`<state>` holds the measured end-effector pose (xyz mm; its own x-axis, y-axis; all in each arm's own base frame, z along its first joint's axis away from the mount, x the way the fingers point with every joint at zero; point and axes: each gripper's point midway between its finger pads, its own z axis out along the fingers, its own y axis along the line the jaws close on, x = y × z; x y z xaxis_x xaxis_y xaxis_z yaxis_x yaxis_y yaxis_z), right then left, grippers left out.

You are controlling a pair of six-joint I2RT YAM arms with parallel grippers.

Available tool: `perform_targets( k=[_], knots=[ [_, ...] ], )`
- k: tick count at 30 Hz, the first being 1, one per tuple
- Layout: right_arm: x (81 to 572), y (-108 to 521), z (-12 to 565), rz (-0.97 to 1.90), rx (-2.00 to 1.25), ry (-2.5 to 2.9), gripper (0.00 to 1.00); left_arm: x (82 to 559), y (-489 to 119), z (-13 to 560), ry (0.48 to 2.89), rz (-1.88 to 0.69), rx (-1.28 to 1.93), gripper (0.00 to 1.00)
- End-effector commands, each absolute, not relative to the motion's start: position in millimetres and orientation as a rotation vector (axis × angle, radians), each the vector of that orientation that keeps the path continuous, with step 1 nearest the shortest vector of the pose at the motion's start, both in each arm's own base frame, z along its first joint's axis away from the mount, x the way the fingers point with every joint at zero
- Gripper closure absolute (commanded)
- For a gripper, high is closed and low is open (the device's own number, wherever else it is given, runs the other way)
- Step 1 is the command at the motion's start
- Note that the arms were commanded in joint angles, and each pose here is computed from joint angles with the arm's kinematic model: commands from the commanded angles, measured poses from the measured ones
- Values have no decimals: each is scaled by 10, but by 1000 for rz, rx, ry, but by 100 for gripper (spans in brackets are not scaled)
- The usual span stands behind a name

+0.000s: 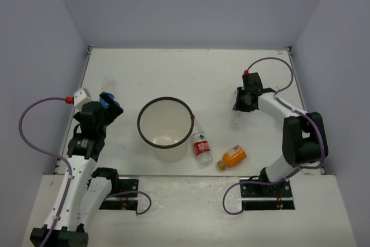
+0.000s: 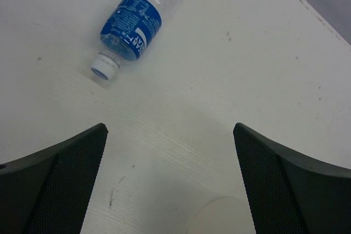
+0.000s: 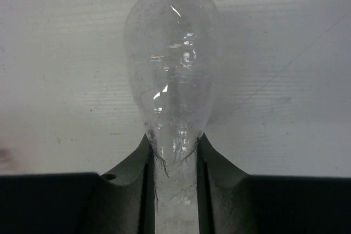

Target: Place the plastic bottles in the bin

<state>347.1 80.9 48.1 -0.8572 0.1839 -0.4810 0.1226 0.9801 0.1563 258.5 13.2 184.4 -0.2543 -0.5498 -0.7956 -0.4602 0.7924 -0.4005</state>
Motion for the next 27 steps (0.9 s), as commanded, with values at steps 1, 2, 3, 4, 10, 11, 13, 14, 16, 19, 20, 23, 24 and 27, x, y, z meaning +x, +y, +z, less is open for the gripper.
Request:
perform_targets(
  k=[1, 2, 3, 4, 10, 11, 13, 14, 16, 19, 20, 23, 24, 27],
  knots=[
    [3534, 764, 792, 153, 225, 2524, 86, 2556, 174, 1934, 1867, -98, -789, 0],
    [3533, 761, 845, 154, 221, 2514, 87, 2548, 172, 1936, 1868, -100, -789, 0],
    [3520, 757, 916, 157, 218, 2502, 87, 2544, 163, 1938, 1868, -106, -787, 0],
    [3522, 762, 984, 166, 216, 2485, 88, 2543, 153, 1945, 1867, -114, -784, 0],
    [3429, 1113, 2078, 437, 50, 2196, 91, 2523, 135, 1971, 1861, -131, -777, 0],
    [3362, 1228, 2367, 512, -1, 2111, 91, 2522, 131, 1970, 1862, -133, -776, 0],
    [3184, 1428, 2884, 635, -97, 1960, 91, 2523, 126, 1975, 1861, -136, -776, 0],
    [3065, 1521, 3161, 691, -149, 1878, 91, 2523, 123, 1971, 1862, -138, -777, 0],
    [2698, 1856, 3694, 855, -337, 1680, 89, 2526, 115, 1969, 1864, -144, -778, 0],
    [2163, 2273, 4138, 1037, -647, 1423, 87, 2531, 108, 1957, 1867, -147, -779, 0],
    [2030, 2375, 4208, 1086, -713, 1366, 87, 2532, 108, 1955, 1867, -147, -779, 0],
    [1754, 2725, 4413, 1150, -863, 1240, 88, 2531, 106, 1947, 1868, -149, -779, 0],
    [1766, 2847, 4403, 1154, -874, 1239, 88, 2531, 104, 1943, 1868, -150, -779, 0],
    [1751, 3196, 4450, 1216, -872, 1198, 87, 2526, 93, 1917, 1869, -160, -789, 0]
  ],
)
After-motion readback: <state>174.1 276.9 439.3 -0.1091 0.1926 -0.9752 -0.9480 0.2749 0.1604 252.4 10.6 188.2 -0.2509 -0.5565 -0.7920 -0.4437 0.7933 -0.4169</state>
